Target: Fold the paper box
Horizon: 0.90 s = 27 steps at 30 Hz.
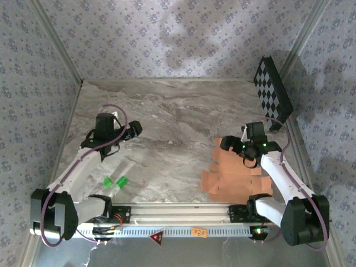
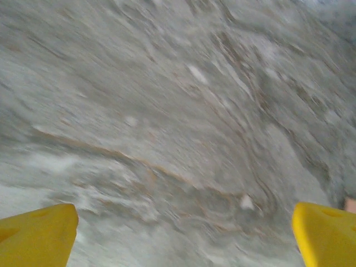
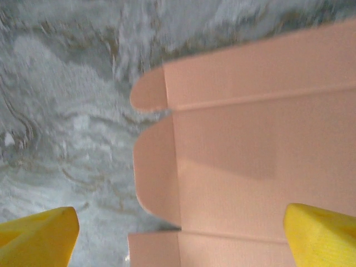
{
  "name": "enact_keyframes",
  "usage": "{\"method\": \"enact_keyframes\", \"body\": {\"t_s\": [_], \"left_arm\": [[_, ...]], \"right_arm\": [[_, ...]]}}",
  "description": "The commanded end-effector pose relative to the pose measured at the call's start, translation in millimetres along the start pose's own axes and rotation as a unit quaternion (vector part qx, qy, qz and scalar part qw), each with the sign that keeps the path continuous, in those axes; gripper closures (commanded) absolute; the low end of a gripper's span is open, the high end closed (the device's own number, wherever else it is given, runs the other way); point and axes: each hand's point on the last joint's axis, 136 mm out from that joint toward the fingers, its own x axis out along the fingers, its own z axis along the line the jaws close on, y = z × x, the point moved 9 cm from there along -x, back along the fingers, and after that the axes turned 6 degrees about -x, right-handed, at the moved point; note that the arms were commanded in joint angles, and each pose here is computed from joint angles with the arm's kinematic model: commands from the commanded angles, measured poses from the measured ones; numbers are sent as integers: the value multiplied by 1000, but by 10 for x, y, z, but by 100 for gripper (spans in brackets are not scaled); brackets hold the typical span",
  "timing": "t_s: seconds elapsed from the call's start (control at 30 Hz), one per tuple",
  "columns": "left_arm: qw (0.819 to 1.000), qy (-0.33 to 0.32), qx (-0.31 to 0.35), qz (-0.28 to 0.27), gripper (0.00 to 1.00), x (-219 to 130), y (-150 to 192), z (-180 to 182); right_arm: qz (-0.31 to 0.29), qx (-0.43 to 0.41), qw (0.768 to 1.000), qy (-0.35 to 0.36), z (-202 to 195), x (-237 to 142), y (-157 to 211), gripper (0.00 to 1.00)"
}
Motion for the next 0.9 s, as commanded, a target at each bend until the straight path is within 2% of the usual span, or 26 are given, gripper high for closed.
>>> {"method": "enact_keyframes", "body": {"t_s": [0.0, 0.17, 0.37, 0.87], "left_arm": [[998, 16, 14, 57, 1, 1, 193, -159], [995, 21, 34, 93, 2, 76, 306, -356], [996, 37, 18, 81, 2, 124, 341, -476], [994, 35, 15, 100, 2, 285, 386, -546]], "right_arm": [[66, 25, 997, -12, 35, -18, 237, 3], [107, 27, 994, -23, 91, 29, 473, 2], [120, 18, 992, -28, 94, 87, 689, 1], [130, 12, 988, -86, 154, 361, 753, 1]]}}
